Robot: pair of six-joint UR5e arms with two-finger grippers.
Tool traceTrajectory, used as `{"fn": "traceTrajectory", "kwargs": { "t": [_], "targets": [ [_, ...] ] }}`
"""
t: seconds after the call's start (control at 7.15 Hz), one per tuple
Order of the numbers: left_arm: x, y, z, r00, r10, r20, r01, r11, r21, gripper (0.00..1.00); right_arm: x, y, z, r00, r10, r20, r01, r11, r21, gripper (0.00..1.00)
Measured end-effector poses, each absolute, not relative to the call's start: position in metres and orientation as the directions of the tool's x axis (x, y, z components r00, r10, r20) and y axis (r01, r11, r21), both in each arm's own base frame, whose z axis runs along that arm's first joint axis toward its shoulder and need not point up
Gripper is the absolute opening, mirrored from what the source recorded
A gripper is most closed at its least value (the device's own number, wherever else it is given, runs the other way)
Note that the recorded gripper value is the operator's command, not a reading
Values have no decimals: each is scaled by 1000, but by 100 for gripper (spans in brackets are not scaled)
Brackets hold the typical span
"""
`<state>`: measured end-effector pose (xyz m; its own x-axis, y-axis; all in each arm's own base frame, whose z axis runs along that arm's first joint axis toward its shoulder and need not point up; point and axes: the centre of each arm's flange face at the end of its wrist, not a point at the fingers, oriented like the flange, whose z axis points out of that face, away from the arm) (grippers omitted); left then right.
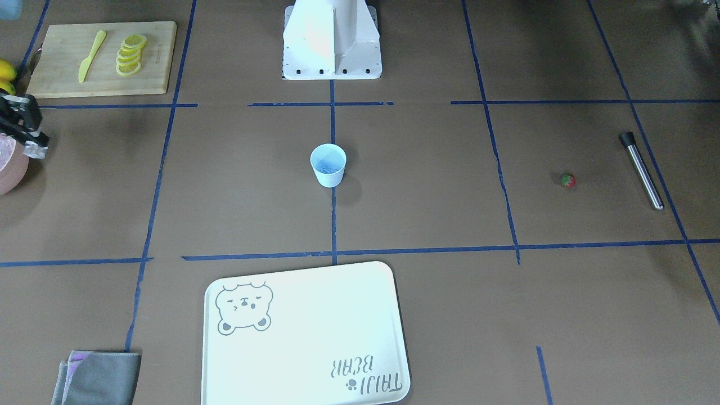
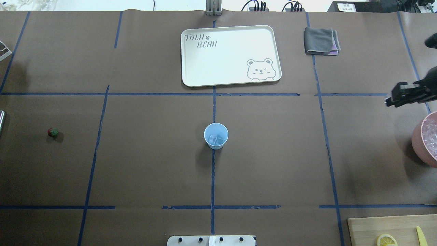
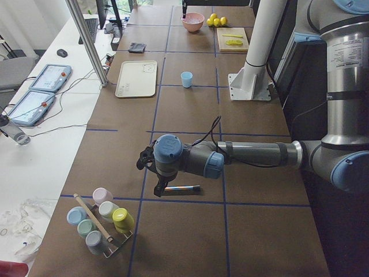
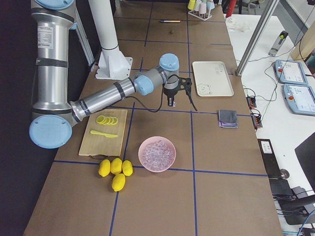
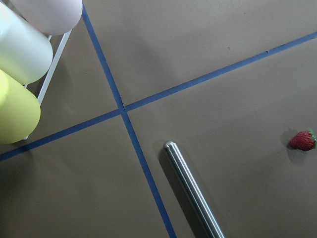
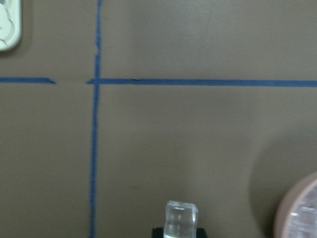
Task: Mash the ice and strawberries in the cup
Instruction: 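Carry the ice cube over the cup and release it with the right gripper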
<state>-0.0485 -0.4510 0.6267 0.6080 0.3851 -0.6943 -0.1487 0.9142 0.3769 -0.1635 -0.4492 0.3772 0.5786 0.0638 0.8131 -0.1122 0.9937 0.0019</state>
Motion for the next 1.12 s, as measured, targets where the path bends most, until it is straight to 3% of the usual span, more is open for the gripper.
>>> {"fn": "traceTrajectory", "kwargs": {
  "t": [0.28, 0.56, 1.12],
  "targets": [
    [-49, -452, 626, 608, 386, -694, -149, 914, 378, 100, -283, -450, 275, 493, 172, 853, -151, 982, -111, 0],
    [-49, -452, 626, 608, 389, -692, -149, 912, 382, 100, -401, -428, 213, 471, 223, 854, -162, 973, -165, 0],
    [-48, -453, 624, 608, 406, -682, -149, 902, 405, 100, -505, -386, 187, 497, 219, 840, -152, 975, -164, 0]
  ]
}}
